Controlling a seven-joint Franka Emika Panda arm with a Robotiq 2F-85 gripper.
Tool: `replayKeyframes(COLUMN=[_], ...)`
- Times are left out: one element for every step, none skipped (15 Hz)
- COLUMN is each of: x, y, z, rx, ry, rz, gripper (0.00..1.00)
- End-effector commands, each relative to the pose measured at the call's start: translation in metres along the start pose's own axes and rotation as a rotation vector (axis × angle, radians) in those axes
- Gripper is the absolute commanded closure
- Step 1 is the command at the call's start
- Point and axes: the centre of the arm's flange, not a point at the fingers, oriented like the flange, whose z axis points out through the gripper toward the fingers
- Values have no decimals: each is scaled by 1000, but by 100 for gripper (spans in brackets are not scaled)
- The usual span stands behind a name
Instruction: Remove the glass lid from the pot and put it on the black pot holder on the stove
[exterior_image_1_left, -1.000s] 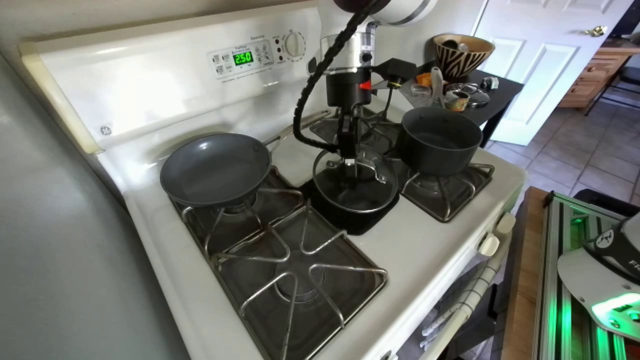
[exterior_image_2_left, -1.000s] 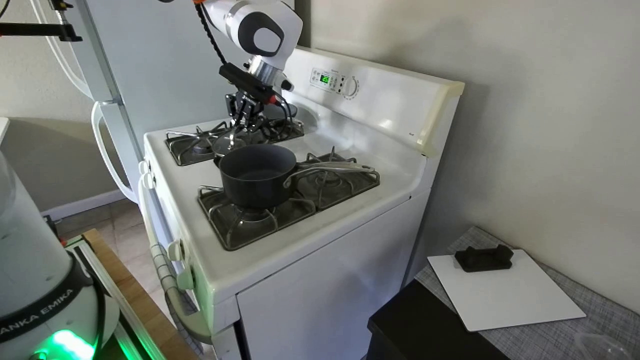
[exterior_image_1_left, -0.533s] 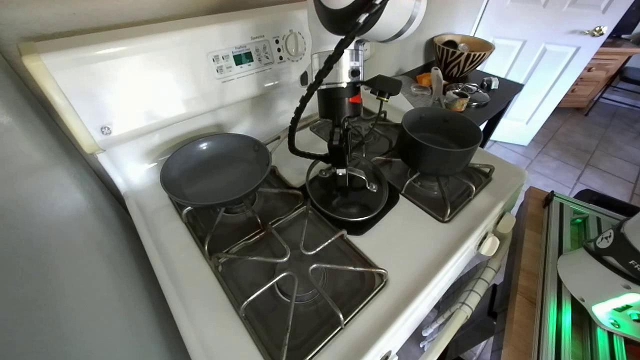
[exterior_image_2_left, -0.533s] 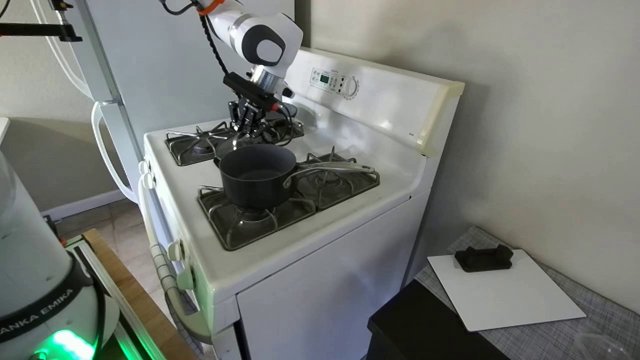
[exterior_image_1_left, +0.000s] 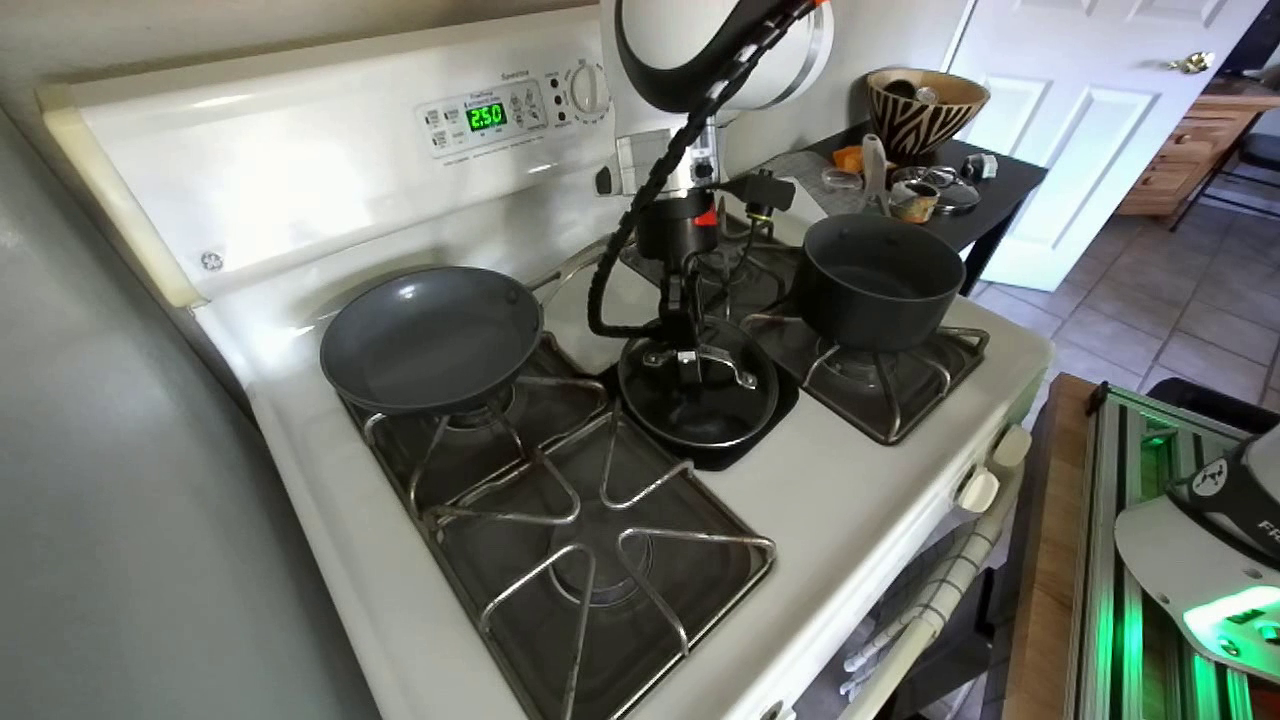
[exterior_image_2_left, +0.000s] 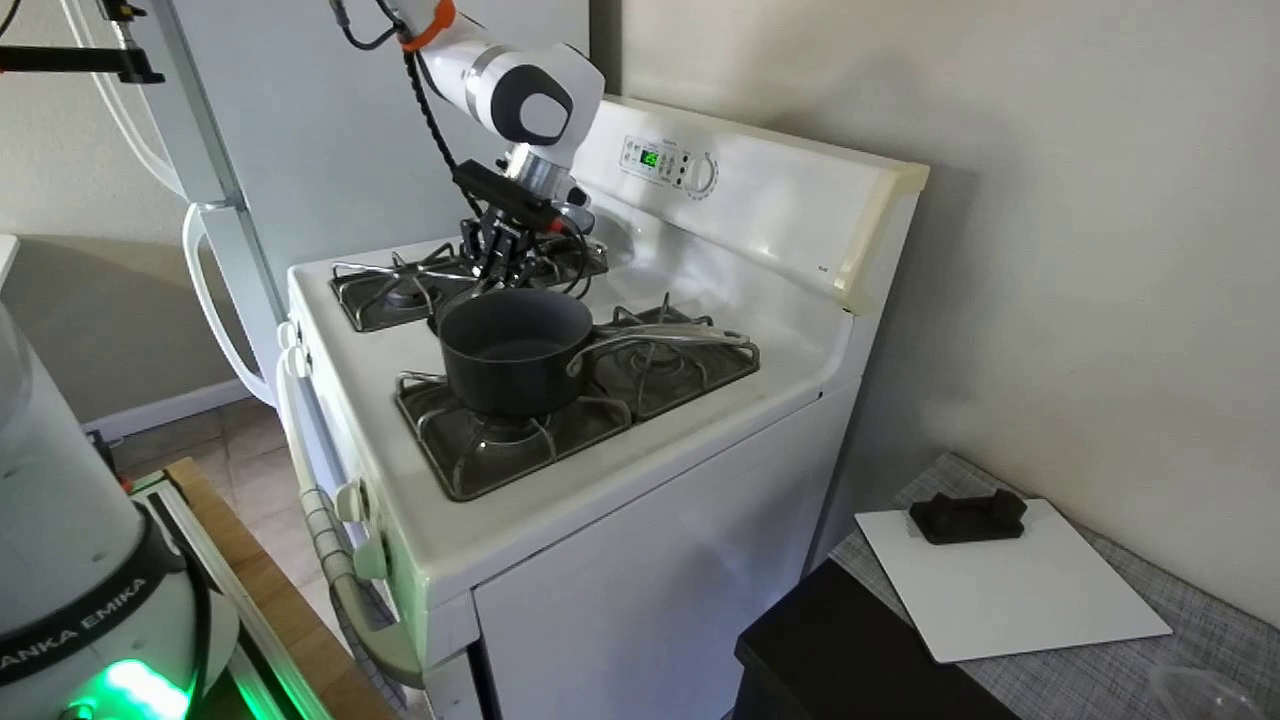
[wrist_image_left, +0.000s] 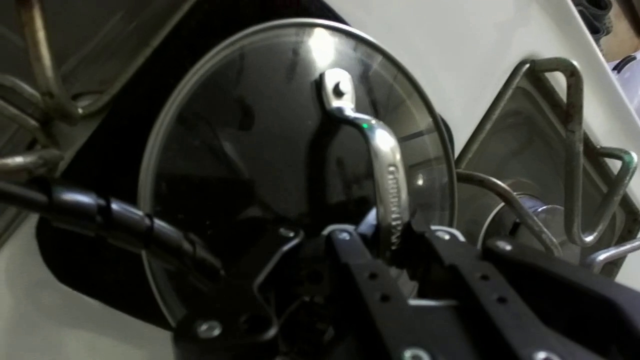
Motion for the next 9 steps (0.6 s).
replayKeyframes(x=[7, 8, 8, 7, 8, 7, 7, 6, 6], y=[1, 1, 1, 2, 2, 1, 1, 1, 1], z=[1, 2, 3, 4, 4, 4, 4, 3, 2], rx=[-25, -28, -32, -35, -37, -38, -40, -46, -52], ry=[-12, -15, -17, -19, -20, -21, -20, -22, -21], rz=[0, -1, -2, -3, -4, -5, -6, -9, -11], gripper=[100, 100, 100, 100, 100, 75, 74, 66, 59])
